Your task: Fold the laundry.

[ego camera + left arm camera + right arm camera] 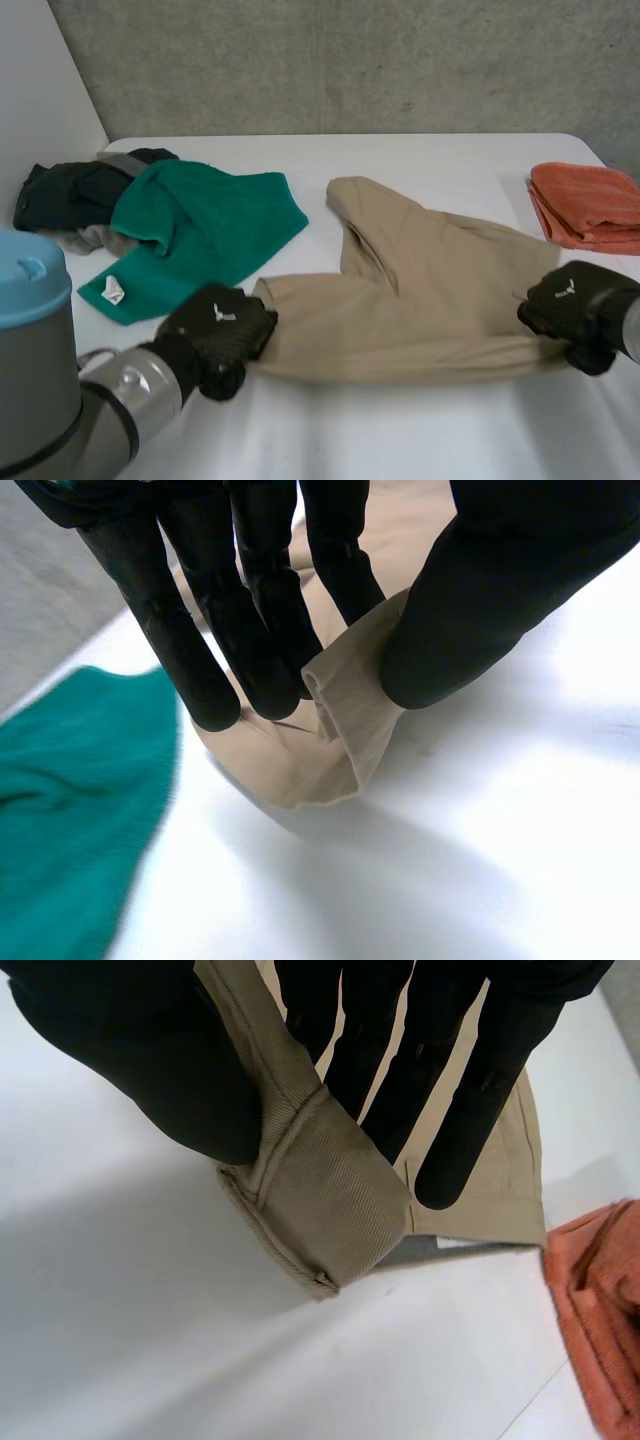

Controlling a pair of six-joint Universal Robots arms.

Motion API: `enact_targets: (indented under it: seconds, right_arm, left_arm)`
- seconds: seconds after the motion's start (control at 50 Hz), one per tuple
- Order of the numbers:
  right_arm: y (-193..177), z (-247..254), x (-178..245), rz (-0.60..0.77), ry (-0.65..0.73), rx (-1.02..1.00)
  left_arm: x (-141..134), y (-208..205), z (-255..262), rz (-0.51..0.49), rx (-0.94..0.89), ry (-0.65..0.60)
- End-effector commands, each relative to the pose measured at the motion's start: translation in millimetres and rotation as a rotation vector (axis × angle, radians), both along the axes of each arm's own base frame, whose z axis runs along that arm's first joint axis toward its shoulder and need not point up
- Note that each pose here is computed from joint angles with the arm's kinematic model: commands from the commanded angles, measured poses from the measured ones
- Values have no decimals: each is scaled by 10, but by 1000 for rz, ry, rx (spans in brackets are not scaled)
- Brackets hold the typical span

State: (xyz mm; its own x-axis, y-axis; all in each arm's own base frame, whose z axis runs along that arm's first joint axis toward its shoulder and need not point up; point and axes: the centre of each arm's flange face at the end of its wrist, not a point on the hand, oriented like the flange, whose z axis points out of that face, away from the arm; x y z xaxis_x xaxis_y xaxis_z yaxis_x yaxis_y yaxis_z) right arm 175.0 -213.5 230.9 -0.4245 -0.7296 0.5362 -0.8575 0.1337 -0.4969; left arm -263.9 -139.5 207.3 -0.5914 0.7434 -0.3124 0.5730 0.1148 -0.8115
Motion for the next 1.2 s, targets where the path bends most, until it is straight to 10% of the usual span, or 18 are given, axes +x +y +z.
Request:
enact_targets:
  seconds: [0.02, 0.26, 0.46, 0.88, 1.2]
  right_arm:
    - [-78, -126, -12, 2, -10, -15]
    - [-1272, 239, 130, -171, -238, -375]
    - [-1699, 1908, 399, -97, -906, -1141]
    - [-1819, 284, 711, -150, -614, -671]
    - [-1113, -470, 542, -147, -290, -241]
  left_arm:
    - [-138, -69, -84, -27, -15, 10]
    - [-822, -1353, 454, 76, -569, 256]
    - [-623, -1821, 2244, 303, -1196, 952]
    - [-531, -1674, 414, 301, -660, 509]
    - [-211, -925, -181, 207, -374, 266]
